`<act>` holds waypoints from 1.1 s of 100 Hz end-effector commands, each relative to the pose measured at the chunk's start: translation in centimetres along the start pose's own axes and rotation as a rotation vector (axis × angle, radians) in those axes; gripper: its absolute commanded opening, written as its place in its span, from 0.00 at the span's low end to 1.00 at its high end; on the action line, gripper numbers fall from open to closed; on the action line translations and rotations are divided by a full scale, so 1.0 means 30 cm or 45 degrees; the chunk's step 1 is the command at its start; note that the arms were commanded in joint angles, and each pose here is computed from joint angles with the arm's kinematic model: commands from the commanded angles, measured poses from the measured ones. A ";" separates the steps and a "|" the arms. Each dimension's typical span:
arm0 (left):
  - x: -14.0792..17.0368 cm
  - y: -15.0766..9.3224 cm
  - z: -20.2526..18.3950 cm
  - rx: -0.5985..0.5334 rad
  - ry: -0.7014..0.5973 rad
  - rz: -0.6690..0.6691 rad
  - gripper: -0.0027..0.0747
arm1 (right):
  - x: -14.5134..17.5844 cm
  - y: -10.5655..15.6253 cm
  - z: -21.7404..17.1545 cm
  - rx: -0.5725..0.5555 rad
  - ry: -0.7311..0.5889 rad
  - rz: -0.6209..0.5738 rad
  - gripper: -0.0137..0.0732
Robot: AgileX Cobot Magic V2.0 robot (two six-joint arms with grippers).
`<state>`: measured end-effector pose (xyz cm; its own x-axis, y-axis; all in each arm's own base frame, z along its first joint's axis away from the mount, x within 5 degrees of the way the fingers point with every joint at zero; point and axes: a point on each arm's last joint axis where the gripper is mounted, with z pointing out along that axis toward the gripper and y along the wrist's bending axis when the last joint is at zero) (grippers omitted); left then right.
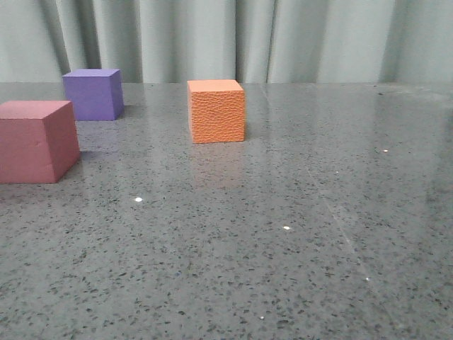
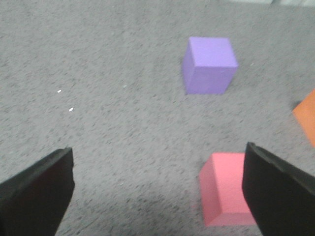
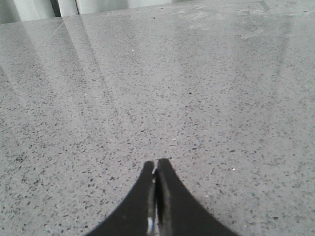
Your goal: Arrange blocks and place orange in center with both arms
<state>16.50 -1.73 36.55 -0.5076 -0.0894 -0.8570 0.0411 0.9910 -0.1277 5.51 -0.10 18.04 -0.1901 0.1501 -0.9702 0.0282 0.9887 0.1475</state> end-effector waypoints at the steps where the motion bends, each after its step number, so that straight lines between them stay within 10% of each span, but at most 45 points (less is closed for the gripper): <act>1: -0.074 -0.046 -0.035 0.138 -0.220 -0.031 0.87 | -0.043 0.008 -0.011 -0.026 -0.150 -0.012 0.02; 42: -0.199 -0.438 0.142 0.619 -0.141 0.107 0.87 | -0.043 0.008 -0.011 -0.026 -0.150 -0.012 0.02; 75: -0.266 -0.688 0.446 0.487 0.070 0.024 0.87 | -0.043 0.008 -0.011 -0.026 -0.150 -0.012 0.02; 110: -0.238 -0.774 0.583 0.308 0.190 0.104 0.87 | -0.043 0.008 -0.011 -0.026 -0.150 -0.012 0.02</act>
<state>34.82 -26.07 33.57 -0.6854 0.0775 -0.7240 0.2675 0.9516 -0.1513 5.51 -0.10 18.04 -0.1901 0.1501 -0.9702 0.0282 0.9887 0.1475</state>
